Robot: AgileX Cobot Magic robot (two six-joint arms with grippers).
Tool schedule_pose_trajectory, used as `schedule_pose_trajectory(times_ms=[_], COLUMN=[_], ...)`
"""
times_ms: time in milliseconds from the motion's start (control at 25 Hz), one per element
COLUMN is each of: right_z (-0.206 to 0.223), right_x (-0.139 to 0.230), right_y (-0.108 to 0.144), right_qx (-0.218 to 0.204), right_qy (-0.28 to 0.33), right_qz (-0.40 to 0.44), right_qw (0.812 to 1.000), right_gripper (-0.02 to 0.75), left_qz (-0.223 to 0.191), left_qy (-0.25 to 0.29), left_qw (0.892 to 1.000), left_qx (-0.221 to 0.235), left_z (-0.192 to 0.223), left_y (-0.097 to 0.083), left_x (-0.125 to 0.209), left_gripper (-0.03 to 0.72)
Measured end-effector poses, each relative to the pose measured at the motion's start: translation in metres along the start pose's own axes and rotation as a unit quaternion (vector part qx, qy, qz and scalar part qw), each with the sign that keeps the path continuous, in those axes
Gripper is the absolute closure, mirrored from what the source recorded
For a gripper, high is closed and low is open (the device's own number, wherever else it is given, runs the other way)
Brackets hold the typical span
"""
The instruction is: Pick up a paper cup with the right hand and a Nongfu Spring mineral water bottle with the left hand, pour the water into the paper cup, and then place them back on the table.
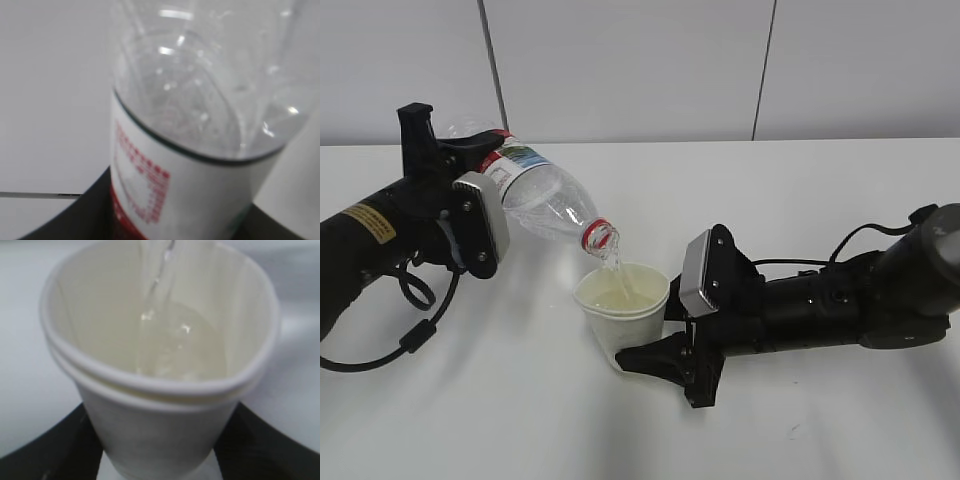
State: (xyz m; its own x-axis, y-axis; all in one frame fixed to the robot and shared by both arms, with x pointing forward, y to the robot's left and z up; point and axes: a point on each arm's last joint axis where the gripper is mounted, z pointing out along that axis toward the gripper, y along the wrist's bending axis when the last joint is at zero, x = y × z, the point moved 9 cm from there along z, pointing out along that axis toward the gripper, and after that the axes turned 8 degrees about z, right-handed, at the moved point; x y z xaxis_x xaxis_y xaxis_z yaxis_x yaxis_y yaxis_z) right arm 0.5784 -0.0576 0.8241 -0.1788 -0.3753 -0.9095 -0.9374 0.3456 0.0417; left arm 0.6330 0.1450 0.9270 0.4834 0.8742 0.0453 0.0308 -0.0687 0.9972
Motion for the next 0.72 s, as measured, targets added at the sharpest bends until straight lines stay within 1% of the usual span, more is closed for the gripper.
schedule_pose_trajectory(times_ms=[560, 640, 720], right_z=[0.0, 0.0, 0.0], right_x=[0.0002, -0.0008, -0.0016], right_y=[-0.0012, -0.0033, -0.0049], right_qx=[0.003, 0.009, 0.014], right_qy=[0.001, -0.002, -0.004], right_qz=[0.001, -0.001, -0.006], right_qw=[1.0, 1.0, 1.0], right_gripper=[0.281, 0.281, 0.281], left_qz=[0.0, -0.009, -0.037], left_qy=[0.0, -0.001, -0.001], left_qw=[1.0, 1.0, 0.999], left_qx=[-0.001, -0.002, -0.003], left_z=[0.0, 0.0, -0.0002], left_y=[0.0004, 0.0008, 0.0009], left_x=[0.0, -0.0002, -0.0003], left_gripper=[0.375, 0.375, 0.375])
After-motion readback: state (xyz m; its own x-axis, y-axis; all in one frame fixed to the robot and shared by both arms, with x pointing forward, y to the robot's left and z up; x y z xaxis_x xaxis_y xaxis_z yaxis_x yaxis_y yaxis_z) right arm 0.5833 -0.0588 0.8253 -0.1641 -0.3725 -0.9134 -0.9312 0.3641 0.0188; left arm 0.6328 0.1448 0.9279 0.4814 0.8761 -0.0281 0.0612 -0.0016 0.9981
